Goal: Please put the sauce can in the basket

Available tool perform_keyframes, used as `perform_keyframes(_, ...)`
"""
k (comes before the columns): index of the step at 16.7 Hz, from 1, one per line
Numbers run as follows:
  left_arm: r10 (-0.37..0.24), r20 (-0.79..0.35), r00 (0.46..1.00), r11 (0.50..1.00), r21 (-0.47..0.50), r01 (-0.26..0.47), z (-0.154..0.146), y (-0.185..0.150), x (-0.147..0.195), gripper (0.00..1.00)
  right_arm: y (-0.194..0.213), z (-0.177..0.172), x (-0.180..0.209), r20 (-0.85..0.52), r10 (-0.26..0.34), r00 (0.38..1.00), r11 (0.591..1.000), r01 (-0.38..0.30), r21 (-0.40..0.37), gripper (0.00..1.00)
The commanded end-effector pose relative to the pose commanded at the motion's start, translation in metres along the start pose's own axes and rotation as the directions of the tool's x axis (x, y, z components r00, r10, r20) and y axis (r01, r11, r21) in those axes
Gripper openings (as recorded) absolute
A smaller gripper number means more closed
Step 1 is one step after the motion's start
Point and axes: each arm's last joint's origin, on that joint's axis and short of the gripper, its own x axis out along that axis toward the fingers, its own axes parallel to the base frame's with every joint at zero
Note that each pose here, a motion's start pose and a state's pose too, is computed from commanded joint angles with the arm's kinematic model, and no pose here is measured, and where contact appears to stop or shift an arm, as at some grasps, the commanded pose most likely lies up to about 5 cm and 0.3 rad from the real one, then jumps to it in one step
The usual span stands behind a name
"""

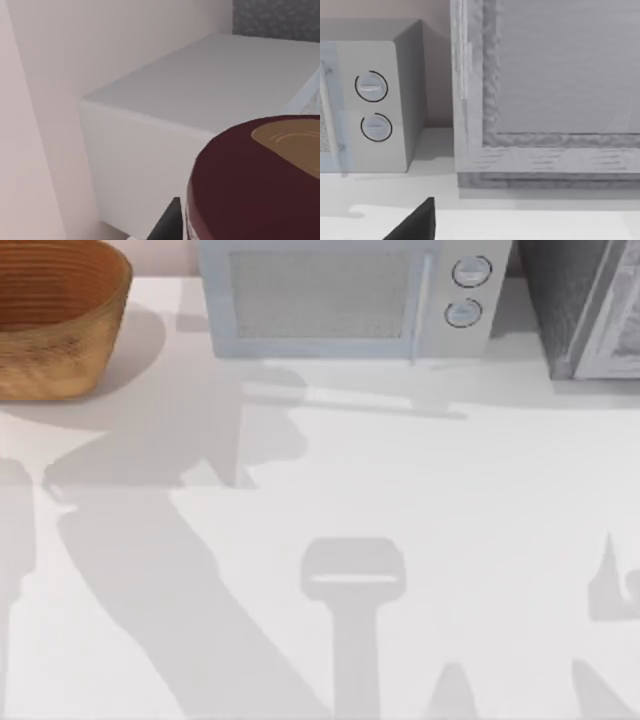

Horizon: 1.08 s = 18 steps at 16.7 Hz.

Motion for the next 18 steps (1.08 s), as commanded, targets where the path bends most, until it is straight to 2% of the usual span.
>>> perform_keyframes(2,0.108,-0.025,0.994,0.993,-0.053,-0.109,0.007,0.015,-0.026,0.00,0.000,0.000,0.000,0.000,0.000,1.000,1.000,0.000,0.000,1.00)
perform_keyframes(3,0.134,-0.032,0.990,0.989,-0.064,-0.136,0.009,0.018,-0.032,0.00,0.000,0.000,0.000,0.000,0.000,1.000,1.000,0.000,0.000,1.00)
perform_keyframes(9,0.140,-0.032,0.990,0.988,-0.061,-0.142,0.010,0.019,-0.033,0.00,0.000,0.000,0.000,0.000,0.000,1.000,1.000,0.000,0.000,1.00)
perform_keyframes(16,0.143,-0.034,0.989,0.987,-0.067,-0.145,-0.013,0.026,0.020,0.00,0.000,0.000,0.000,0.000,0.000,1.000,1.000,0.000,0.000,1.00)
perform_keyframes(18,0.142,-0.033,0.989,0.987,-0.067,-0.144,-0.015,0.026,0.026,0.00,0.000,0.000,0.000,0.000,0.000,1.000,1.000,0.000,0.000,1.00)
